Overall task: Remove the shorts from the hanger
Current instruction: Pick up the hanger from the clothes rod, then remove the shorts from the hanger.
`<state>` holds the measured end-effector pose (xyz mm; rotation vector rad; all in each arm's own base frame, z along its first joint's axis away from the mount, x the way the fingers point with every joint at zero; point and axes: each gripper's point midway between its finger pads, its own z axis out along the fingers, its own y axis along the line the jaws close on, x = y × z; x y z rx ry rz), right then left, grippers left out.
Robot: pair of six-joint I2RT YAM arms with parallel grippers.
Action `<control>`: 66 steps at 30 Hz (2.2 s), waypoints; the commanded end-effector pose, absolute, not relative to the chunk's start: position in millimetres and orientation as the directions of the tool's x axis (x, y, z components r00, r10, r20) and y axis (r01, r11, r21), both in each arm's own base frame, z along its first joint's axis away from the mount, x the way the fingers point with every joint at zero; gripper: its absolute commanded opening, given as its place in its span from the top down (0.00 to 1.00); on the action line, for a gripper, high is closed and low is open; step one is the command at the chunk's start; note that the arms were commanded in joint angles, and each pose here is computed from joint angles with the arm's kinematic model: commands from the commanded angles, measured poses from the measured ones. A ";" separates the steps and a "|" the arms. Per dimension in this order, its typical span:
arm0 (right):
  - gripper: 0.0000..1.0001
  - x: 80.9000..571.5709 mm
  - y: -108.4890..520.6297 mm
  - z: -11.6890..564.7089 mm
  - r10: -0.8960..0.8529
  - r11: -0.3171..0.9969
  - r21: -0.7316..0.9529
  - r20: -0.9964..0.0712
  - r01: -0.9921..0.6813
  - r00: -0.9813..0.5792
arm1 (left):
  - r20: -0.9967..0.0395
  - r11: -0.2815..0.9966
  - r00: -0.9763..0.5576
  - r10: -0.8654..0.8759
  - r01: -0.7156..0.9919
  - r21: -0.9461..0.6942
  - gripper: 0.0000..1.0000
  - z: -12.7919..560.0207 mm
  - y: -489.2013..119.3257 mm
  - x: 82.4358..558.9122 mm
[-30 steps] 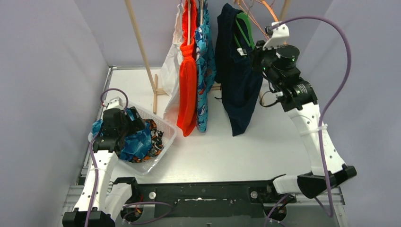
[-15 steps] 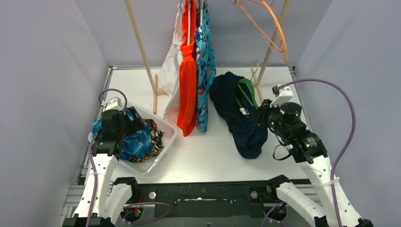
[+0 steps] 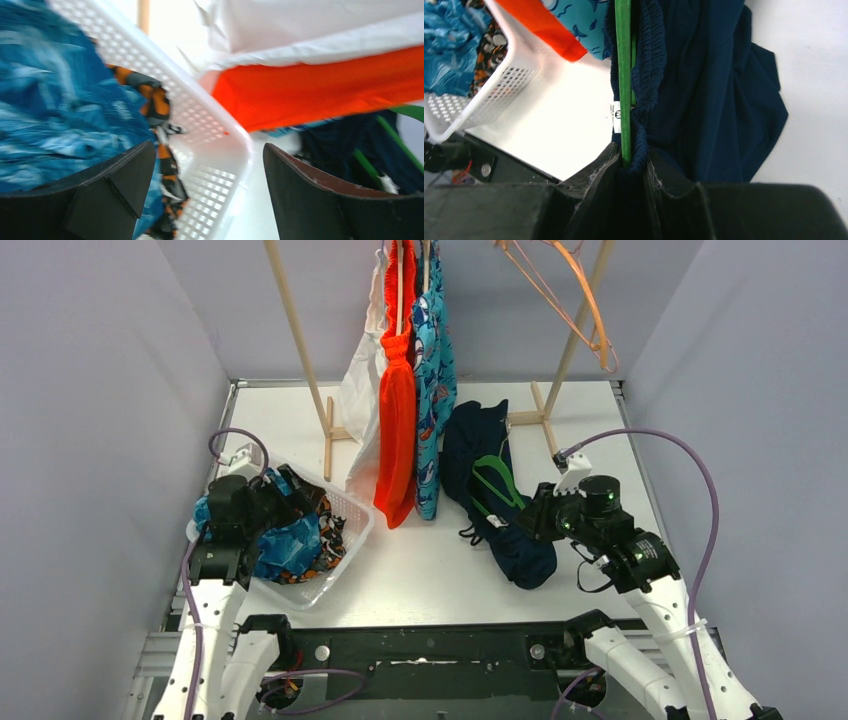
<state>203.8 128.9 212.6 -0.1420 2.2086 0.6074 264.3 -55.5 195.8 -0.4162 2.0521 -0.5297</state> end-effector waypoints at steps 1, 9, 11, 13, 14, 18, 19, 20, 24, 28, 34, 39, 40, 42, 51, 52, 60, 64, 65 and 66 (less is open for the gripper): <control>1.00 196.0 150.7 248.6 0.040 0.795 0.395 -0.791 -0.460 -0.610 | -0.664 0.723 -0.546 -0.510 0.146 -0.675 0.22 244.5 -110.0 254.6; 1.00 154.8 184.3 291.1 -0.035 0.563 0.475 -0.805 -0.677 -0.593 | -0.699 0.713 -0.605 -0.382 0.288 -0.640 0.25 266.3 -175.0 239.7; 1.00 158.6 175.4 300.5 -0.051 0.609 0.424 -0.823 -0.670 -0.566 | -0.715 0.706 -0.600 -0.360 0.326 -0.629 0.26 275.6 -193.0 233.8; 1.00 167.2 158.5 313.4 -0.050 0.695 0.345 -0.852 -0.631 -0.521 | -0.727 0.701 -0.586 -0.357 0.347 -0.624 0.27 284.3 -204.1 230.6; 1.00 170.3 149.5 322.8 -0.048 0.731 0.303 -0.871 -0.611 -0.489 | -0.732 0.695 -0.578 -0.360 0.357 -0.624 0.27 289.6 -208.6 229.3; 1.00 175.1 103.3 351.5 -0.021 0.881 0.184 -0.905 -0.436 -0.424 | -0.743 0.681 -0.563 -0.362 0.385 -0.623 0.28 302.0 -221.8 224.8; 1.00 169.6 101.2 356.8 -0.023 0.880 0.180 -0.908 -0.440 -0.418 | -0.745 0.679 -0.559 -0.363 0.388 -0.623 0.28 304.3 -223.1 224.6; 1.00 161.1 104.4 362.0 -0.030 0.861 0.186 -0.911 -0.474 -0.412 | -0.747 0.681 -0.558 -0.362 0.388 -0.621 0.29 304.5 -223.8 224.5; 1.00 126.2 129.0 373.0 -0.049 0.732 0.254 -0.906 -0.633 -0.421 | -0.756 0.677 -0.532 -0.381 0.396 -0.620 0.30 315.3 -222.7 224.1; 1.00 106.5 149.5 365.1 -0.098 0.604 0.313 -0.883 -0.732 -0.459 | -0.762 0.645 -0.485 -0.429 0.425 -0.634 0.30 339.5 -218.0 219.6; 1.00 98.7 168.8 349.9 -0.159 0.467 0.357 -0.866 -0.809 -0.475 | -0.753 0.582 -0.471 -0.459 0.482 -0.655 0.29 360.5 -217.4 205.3; 1.00 136.8 176.7 332.6 -0.156 0.508 0.331 -0.873 -0.796 -0.462 | -0.740 0.535 -0.515 -0.432 0.515 -0.670 0.29 357.9 -229.7 198.8; 1.00 144.6 180.1 327.9 -0.165 0.504 0.331 -0.869 -0.798 -0.466 | -0.738 0.524 -0.523 -0.426 0.522 -0.673 0.29 358.0 -232.9 197.9; 1.00 153.8 188.5 323.4 -0.185 0.468 0.331 -0.870 -0.820 -0.457 | -0.737 0.512 -0.535 -0.413 0.533 -0.674 0.29 356.9 -238.4 197.7; 1.00 191.6 218.6 307.7 -0.215 0.404 0.397 -0.834 -0.824 -0.508 | -0.759 0.563 -0.468 -0.453 0.510 -0.650 0.29 361.8 -241.0 216.8; 1.00 194.6 219.0 301.5 -0.222 0.420 0.401 -0.824 -0.814 -0.521 | -0.764 0.569 -0.457 -0.456 0.511 -0.644 0.29 362.2 -241.7 219.9; 1.00 193.3 218.2 282.4 -0.255 0.431 0.417 -0.794 -0.800 -0.552 | -0.776 0.580 -0.429 -0.463 0.515 -0.631 0.32 357.8 -267.4 246.6; 1.00 189.9 217.2 277.1 -0.270 0.431 0.425 -0.781 -0.796 -0.564 | -0.790 0.575 -0.379 -0.482 0.542 -0.612 0.34 371.2 -280.4 255.8; 1.00 188.7 216.9 276.3 -0.274 0.429 0.426 -0.779 -0.797 -0.564 | -0.795 0.579 -0.370 -0.480 0.548 -0.604 0.34 373.8 -284.4 258.1; 1.00 188.3 216.8 276.3 -0.275 0.428 0.424 -0.780 -0.798 -0.562 | -0.803 0.589 -0.363 -0.473 0.548 -0.595 0.34 374.2 -287.4 260.9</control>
